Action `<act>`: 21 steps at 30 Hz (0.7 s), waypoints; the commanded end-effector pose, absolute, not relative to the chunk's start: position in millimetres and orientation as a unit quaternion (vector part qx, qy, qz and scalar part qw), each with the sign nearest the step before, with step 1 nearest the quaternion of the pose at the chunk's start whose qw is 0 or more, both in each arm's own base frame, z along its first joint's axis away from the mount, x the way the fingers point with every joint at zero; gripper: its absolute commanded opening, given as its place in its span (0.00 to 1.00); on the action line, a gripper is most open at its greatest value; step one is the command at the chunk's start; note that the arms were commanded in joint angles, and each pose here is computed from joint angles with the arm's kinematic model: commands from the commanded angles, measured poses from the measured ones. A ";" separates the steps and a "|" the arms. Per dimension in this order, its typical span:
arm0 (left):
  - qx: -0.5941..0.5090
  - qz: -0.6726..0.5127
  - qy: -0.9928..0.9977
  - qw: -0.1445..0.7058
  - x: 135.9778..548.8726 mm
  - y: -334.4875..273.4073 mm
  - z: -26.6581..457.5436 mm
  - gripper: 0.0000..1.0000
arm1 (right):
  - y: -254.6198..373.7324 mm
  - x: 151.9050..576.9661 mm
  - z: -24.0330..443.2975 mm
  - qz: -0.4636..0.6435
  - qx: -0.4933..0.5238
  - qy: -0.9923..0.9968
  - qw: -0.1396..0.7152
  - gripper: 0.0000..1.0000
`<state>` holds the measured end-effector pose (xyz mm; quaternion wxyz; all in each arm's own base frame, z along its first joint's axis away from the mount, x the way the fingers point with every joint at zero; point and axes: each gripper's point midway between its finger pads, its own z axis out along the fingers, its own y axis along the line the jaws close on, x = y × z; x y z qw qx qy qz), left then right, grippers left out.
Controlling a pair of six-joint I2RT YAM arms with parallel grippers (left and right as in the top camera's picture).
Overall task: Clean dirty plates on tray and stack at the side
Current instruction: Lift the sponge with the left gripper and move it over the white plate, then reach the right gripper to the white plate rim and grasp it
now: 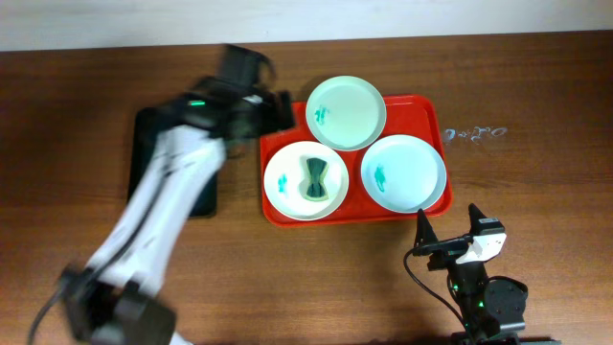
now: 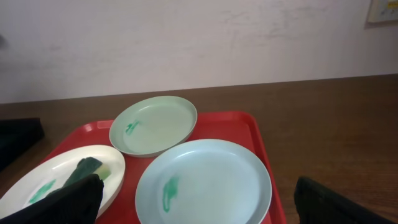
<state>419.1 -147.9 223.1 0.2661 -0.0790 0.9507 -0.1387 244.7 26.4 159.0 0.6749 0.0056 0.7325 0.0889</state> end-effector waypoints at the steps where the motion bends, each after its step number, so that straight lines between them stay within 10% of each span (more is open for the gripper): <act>1: -0.092 -0.085 0.958 0.259 389.3 -97.1 243.4 0.99 | 27.4 244.6 156.3 0.090 0.005 0.733 0.674 0.98; 5: -0.106 -0.058 0.974 0.193 359.2 -79.8 227.5 0.99 | 33.9 244.4 172.5 0.124 0.009 0.711 0.693 0.99; 12: -0.106 -0.059 0.974 0.193 359.0 -79.9 227.5 0.99 | 118.4 190.9 248.2 0.592 0.049 0.599 0.537 0.99; 17: -0.106 -0.059 0.974 0.193 359.0 -80.0 227.5 0.99 | 68.4 122.1 400.3 0.572 0.006 0.342 0.745 0.98; 21: -0.106 -0.059 0.974 0.193 359.0 -80.0 227.5 0.99 | 56.9 128.7 481.0 0.335 -0.005 0.484 0.808 0.98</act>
